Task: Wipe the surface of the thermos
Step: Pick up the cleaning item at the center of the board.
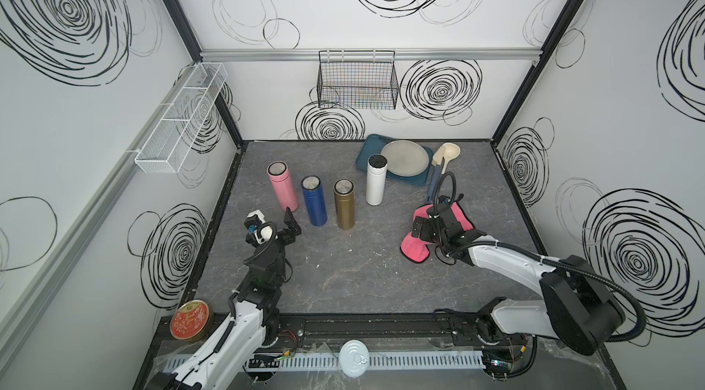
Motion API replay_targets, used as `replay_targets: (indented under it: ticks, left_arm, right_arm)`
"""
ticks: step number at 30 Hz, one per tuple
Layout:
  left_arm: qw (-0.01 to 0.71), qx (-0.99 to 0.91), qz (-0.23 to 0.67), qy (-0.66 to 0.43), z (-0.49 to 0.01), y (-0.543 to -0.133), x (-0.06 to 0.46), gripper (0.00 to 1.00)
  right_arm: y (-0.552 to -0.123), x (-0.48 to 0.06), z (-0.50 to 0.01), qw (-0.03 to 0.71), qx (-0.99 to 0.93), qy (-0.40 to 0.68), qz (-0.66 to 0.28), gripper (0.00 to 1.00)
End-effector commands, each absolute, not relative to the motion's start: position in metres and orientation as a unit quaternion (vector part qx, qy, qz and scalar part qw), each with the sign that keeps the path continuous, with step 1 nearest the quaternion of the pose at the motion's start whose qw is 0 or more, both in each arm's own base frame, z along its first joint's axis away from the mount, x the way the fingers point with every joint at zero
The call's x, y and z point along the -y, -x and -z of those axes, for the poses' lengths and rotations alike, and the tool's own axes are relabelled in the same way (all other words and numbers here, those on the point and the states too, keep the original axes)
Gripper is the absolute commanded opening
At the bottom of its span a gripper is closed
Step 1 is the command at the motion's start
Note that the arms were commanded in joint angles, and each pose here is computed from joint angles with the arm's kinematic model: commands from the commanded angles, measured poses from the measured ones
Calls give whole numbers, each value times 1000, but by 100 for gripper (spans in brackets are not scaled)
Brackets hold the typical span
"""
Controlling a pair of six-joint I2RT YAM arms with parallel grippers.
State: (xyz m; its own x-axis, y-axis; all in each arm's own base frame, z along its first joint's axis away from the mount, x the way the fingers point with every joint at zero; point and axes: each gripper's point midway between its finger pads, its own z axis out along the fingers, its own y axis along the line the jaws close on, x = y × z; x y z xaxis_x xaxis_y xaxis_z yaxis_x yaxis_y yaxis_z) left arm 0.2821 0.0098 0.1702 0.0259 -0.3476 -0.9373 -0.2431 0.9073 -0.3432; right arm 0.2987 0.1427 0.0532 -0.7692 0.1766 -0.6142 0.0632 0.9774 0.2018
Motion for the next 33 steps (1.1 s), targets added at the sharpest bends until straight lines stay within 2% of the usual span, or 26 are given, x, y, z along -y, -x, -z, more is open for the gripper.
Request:
replay_targets:
  ticks: [1,8,9,11,14,17,20,24,28,33]
  left_arm:
    - [701,-678,42,217,-182,-282,-11,99]
    - [700,-679,42,216,-182,-283,-11,99]
    - [700,-680,42,216,-182,-283,-11,99]
    - [699,-681,42,216,-182,-283,-10,99]
    - [697,-683,42,215,-181,-284,-10,99]
    - [696,-684,41,215,-181,-285,-10,99]
    - [694,-687,41,211,-181,-287,-8,99]
    - [690,-692,37,210,-181,-289,-8,99]
    - [682,-700,42,207,-184,-291,-5,99]
    - [689,-698,101,166,-206,-294,19,99]
  right_arm:
    - [-303,-154,-44,312,-947,-41,-70,100]
    - [-296,-151,9,247,-968,-40,-30,100]
    - [-294,-150,14,242,-969,-41,-26,96]
    - [-289,-147,19,234,-971,-44,-21,82]
    - [-285,-147,17,239,-969,-48,-28,45]
    - [-284,-145,7,252,-965,-56,-35,18]
    - [-285,-148,-12,276,-958,-60,-51,0]
    - [-290,-140,-45,306,-946,-99,-44,0]
    - [-288,-154,-92,340,-925,-143,-96,0]
    - [-276,-181,-160,388,-896,-169,-137,0]
